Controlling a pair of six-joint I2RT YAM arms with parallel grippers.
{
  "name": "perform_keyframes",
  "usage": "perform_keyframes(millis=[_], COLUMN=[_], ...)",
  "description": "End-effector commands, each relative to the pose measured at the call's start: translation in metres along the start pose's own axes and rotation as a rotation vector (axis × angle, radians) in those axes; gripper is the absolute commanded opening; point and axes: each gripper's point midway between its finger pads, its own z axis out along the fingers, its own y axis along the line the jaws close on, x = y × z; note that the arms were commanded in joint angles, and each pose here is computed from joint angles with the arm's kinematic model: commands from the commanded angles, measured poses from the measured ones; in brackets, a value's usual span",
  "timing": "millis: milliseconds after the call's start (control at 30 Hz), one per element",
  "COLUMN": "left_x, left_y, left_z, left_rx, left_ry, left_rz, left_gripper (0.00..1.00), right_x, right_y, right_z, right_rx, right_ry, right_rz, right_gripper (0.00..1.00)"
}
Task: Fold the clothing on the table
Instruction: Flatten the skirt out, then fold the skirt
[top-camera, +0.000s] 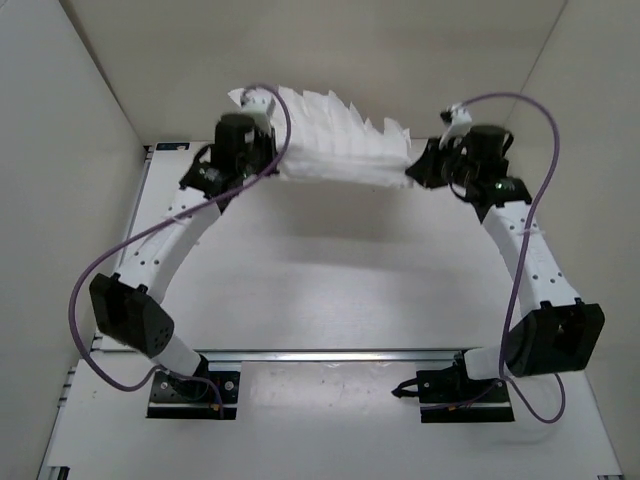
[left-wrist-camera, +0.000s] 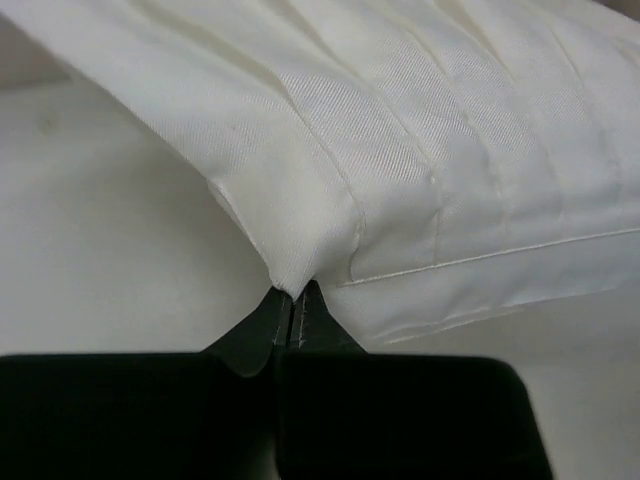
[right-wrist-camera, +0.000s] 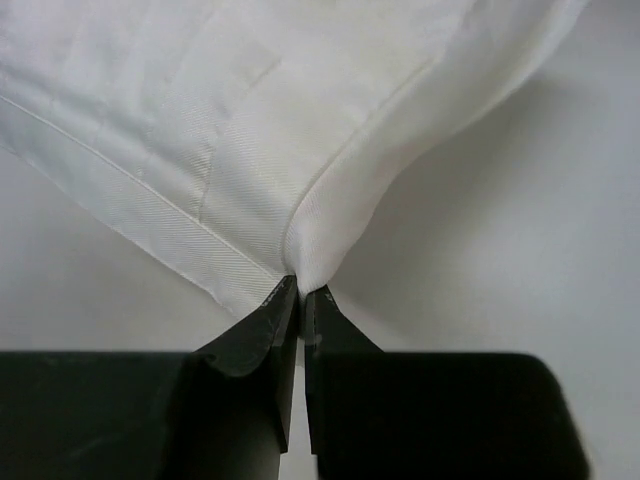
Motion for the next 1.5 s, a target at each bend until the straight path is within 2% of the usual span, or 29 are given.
perform_keyframes(millis=[0, 33, 67, 100, 167, 233, 333, 433, 500, 533, 600, 633, 667, 767, 833, 967, 1033, 1067, 1100, 1133, 1167, 1200, 1267, 1367, 1467], left_x=[0.152, 0.161, 0.202, 0.225, 0.244, 0.253, 0.26, 0.263, 0.277, 0.272, 0.289, 0.277, 0.288, 0.269, 0.271, 0.237, 0.237, 0.229, 0.223, 0.226, 0.222, 0.216, 0.198, 0.177, 0.165], left_y=[0.01, -0.002, 0.0, -0.01, -0.021, -0.022, -0.002, 0.022, 0.032, 0.033, 0.039, 0.038, 0.039, 0.038, 0.045, 0.049, 0.055, 0.051, 0.051, 0.053, 0.054, 0.052, 0.052, 0.05, 0.043], left_z=[-0.011, -0.029, -0.044, -0.065, -0.11, -0.139, -0.161, -0.142, -0.119, -0.108, -0.085, -0.074, -0.064, -0.03, -0.014, 0.02, 0.033, 0.039, 0.045, 0.052, 0.055, 0.059, 0.063, 0.065, 0.058], left_rx=[-0.047, -0.02, -0.016, 0.011, 0.05, 0.056, 0.034, -0.024, -0.048, -0.042, -0.058, -0.044, -0.052, -0.039, -0.054, -0.032, -0.043, -0.019, -0.006, 0.002, 0.006, 0.018, 0.025, 0.034, 0.059], left_ry=[0.357, 0.37, 0.471, 0.517, 0.575, 0.599, 0.604, 0.601, 0.661, 0.645, 0.705, 0.676, 0.722, 0.72, 0.755, 0.693, 0.706, 0.693, 0.684, 0.693, 0.686, 0.664, 0.595, 0.496, 0.441], left_rz=[0.03, 0.013, 0.017, 0.01, -0.022, -0.101, -0.207, -0.267, -0.307, -0.318, -0.339, -0.341, -0.341, -0.315, -0.316, -0.338, -0.35, -0.35, -0.356, -0.366, -0.366, -0.365, -0.358, -0.344, -0.359], left_gripper=[0.0, 0.0, 0.0, 0.0, 0.0, 0.0, 0.0, 0.0, 0.0, 0.0, 0.0, 0.0, 0.0, 0.0, 0.0, 0.02, 0.08, 0.26, 0.56, 0.7, 0.95, 0.99, 0.99, 0.99, 0.98], right_x=[0.119, 0.155, 0.166, 0.19, 0.213, 0.22, 0.231, 0.239, 0.248, 0.242, 0.248, 0.256, 0.254, 0.246, 0.244, 0.22, 0.214, 0.218, 0.211, 0.212, 0.211, 0.213, 0.2, 0.17, 0.156], right_y=[-0.016, 0.0, 0.009, 0.026, 0.055, 0.087, 0.101, 0.088, 0.077, 0.072, 0.059, 0.051, 0.05, 0.035, 0.029, 0.021, 0.013, 0.012, 0.009, 0.005, 0.002, 0.0, -0.005, -0.009, -0.007], right_z=[-0.004, -0.015, -0.028, -0.035, -0.062, -0.077, -0.086, -0.076, -0.06, -0.054, -0.036, -0.026, -0.021, 0.004, 0.022, 0.051, 0.065, 0.067, 0.069, 0.07, 0.073, 0.071, 0.07, 0.062, 0.049], right_rx=[0.068, 0.053, 0.052, 0.024, 0.002, -0.073, -0.111, -0.135, -0.148, -0.152, -0.155, -0.146, -0.166, -0.186, -0.205, -0.225, -0.221, -0.213, -0.218, -0.221, -0.21, -0.204, -0.165, -0.133, -0.127], right_ry=[0.246, 0.329, 0.35, 0.405, 0.453, 0.455, 0.441, 0.428, 0.463, 0.444, 0.473, 0.493, 0.493, 0.494, 0.505, 0.483, 0.486, 0.503, 0.492, 0.496, 0.494, 0.499, 0.443, 0.3, 0.203], right_rz=[0.12, 0.139, 0.156, 0.174, 0.245, 0.278, 0.343, 0.389, 0.419, 0.409, 0.432, 0.457, 0.458, 0.49, 0.51, 0.487, 0.476, 0.488, 0.496, 0.51, 0.517, 0.524, 0.489, 0.426, 0.413], right_gripper=[0.01, 0.0, 0.0, 0.0, 0.0, 0.0, 0.0, 0.0, 0.01, 0.0, 0.0, 0.0, 0.0, 0.01, 0.0, 0.0, 0.0, 0.0, 0.0, 0.03, 0.12, 0.21, 0.31, 0.57, 0.65])
